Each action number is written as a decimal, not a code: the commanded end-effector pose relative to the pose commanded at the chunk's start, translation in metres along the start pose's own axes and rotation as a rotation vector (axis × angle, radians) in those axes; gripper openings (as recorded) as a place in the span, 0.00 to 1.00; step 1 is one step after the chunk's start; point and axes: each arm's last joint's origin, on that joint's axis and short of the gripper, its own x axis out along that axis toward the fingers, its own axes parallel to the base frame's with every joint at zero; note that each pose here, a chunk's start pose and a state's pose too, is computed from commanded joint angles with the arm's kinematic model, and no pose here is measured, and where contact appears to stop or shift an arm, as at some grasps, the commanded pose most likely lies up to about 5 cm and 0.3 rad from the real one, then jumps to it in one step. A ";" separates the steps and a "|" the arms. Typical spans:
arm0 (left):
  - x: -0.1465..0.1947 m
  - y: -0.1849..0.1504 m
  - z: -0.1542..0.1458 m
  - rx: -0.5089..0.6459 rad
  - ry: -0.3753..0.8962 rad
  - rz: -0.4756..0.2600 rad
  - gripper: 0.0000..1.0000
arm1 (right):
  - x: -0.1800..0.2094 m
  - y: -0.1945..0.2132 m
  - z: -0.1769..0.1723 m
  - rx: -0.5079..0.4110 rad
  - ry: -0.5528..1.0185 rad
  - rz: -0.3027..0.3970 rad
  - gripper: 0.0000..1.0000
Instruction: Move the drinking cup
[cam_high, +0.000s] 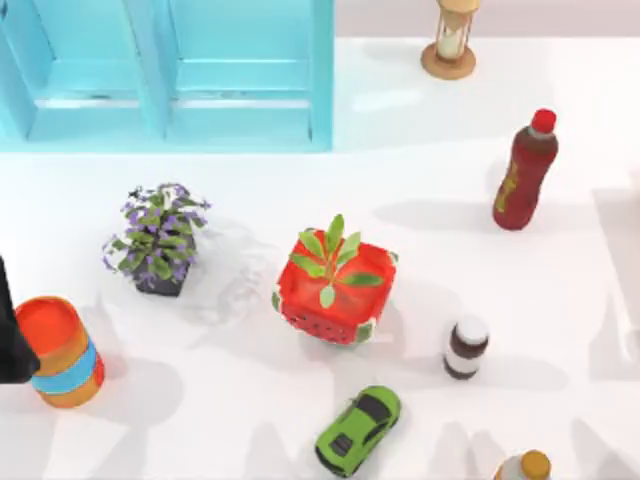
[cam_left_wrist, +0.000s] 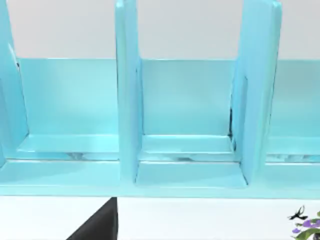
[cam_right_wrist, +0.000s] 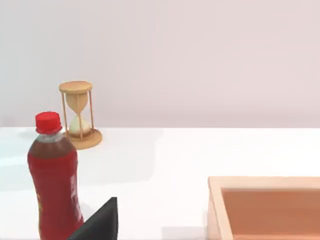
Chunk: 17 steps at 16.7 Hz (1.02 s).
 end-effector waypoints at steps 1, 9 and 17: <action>0.000 0.000 0.000 0.000 0.000 0.000 1.00 | 0.000 0.000 0.000 0.000 0.000 0.000 1.00; 0.009 0.004 0.030 0.029 0.247 0.033 1.00 | 0.000 0.000 0.000 0.000 0.000 0.000 1.00; 0.050 0.014 0.078 0.056 0.655 0.047 1.00 | 0.000 0.000 0.000 0.000 0.000 0.000 1.00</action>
